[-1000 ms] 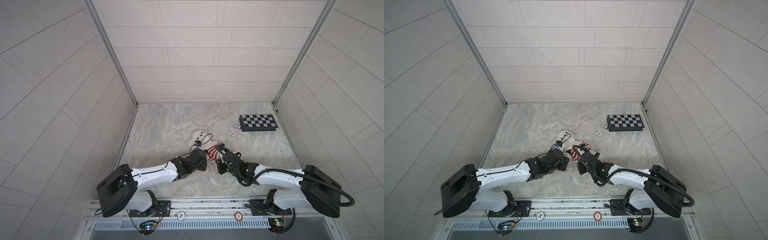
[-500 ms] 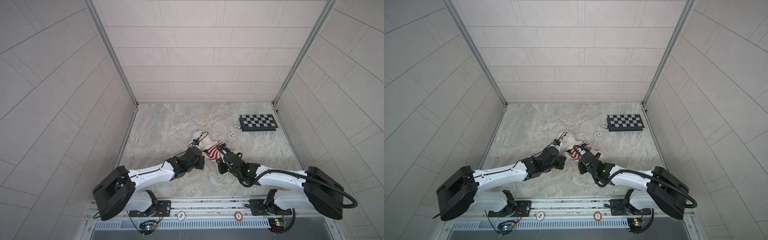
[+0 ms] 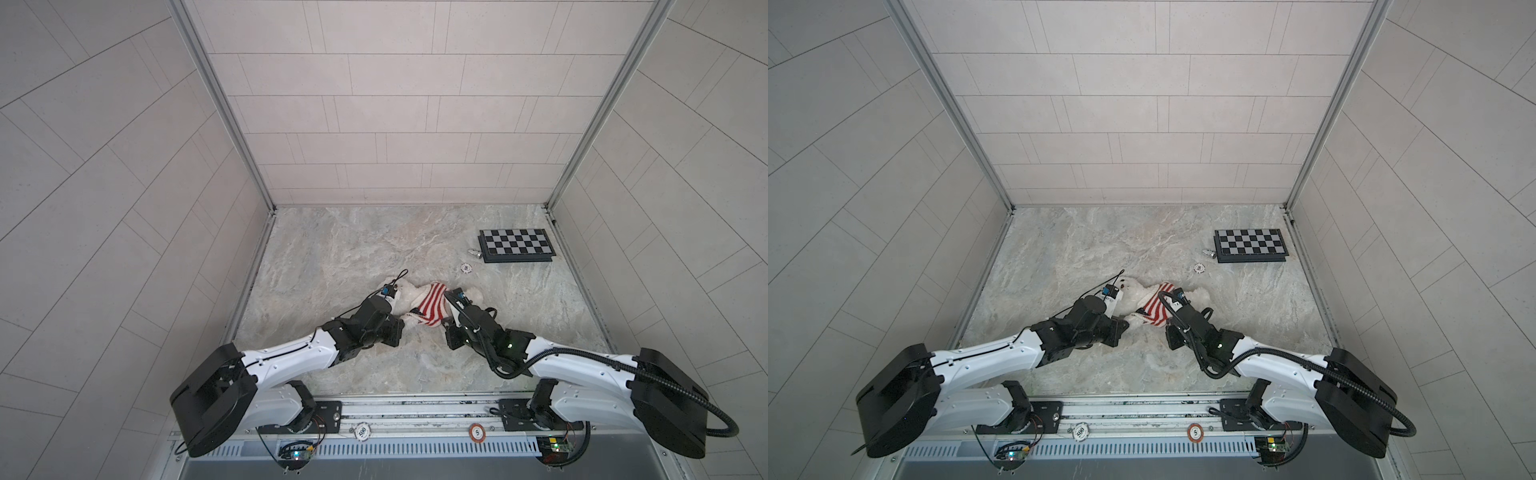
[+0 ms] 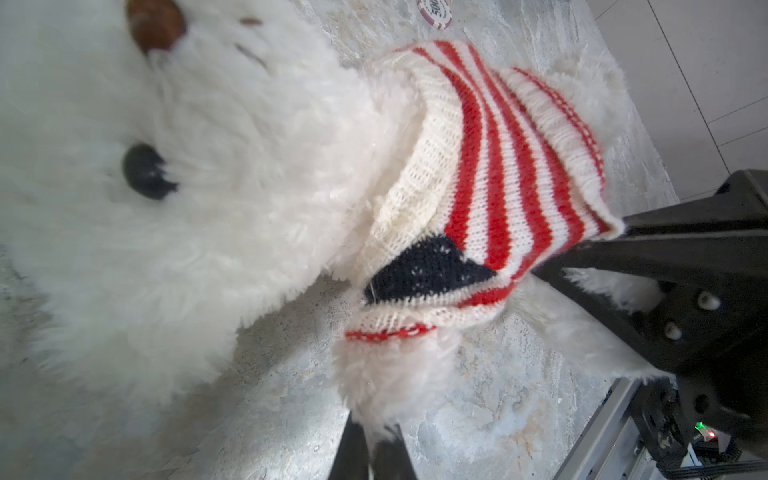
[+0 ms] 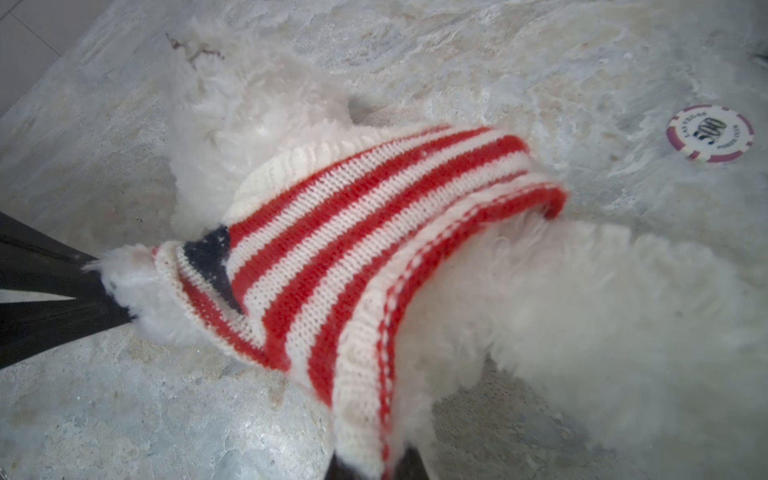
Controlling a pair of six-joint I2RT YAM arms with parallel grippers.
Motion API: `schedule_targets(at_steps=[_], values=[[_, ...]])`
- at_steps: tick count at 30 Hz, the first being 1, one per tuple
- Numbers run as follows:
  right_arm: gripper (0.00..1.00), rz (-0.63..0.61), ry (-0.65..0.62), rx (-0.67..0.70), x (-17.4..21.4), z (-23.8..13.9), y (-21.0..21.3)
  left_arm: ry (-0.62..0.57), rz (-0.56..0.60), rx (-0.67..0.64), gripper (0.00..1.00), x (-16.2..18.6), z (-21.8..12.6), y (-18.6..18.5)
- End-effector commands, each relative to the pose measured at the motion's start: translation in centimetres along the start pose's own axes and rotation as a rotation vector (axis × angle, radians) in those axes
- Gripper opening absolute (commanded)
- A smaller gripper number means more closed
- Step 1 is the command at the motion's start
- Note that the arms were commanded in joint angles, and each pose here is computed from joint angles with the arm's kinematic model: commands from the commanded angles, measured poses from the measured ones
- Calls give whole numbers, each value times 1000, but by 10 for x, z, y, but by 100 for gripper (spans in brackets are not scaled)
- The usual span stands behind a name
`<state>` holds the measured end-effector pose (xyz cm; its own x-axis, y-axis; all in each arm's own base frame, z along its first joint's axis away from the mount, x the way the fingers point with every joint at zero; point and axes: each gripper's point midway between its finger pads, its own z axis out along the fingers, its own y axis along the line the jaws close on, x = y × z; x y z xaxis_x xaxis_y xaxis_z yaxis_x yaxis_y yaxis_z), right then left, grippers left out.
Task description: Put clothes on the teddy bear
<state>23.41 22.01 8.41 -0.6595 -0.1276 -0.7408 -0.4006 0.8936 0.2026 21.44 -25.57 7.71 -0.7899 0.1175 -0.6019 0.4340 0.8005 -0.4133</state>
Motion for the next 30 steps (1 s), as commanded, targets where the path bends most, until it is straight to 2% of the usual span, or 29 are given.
schedule_targets(at_steps=[1, 4, 10, 12, 14, 20, 25, 27, 30], values=[[21, -50, -6, 40, -17, -12, 3, 38, 10, -25, 0, 13, 0, 11], [38, -109, -21, 46, -29, -27, 12, 36, 14, -13, 0, 14, 0, 10], [55, -174, -78, 26, -57, -45, 28, 25, 10, 2, 0, 17, 1, 10], [65, -194, -77, 6, -64, -44, 35, 24, 5, -1, 0, 19, 2, 12], [69, -226, -45, -11, -64, -37, 44, 18, -2, 3, 0, 20, 3, 13], [70, -297, 26, -33, -66, -1, 66, 6, -28, -12, 0, 24, 5, 19], [65, -329, 87, 11, -55, 25, 63, -16, -53, -21, 0, 25, 6, 23], [61, -336, 110, 34, -49, 34, 60, -22, -59, -30, 0, 26, 6, 26], [50, -336, 130, 86, -43, 45, 52, -19, -58, -40, 0, 28, 7, 29]])
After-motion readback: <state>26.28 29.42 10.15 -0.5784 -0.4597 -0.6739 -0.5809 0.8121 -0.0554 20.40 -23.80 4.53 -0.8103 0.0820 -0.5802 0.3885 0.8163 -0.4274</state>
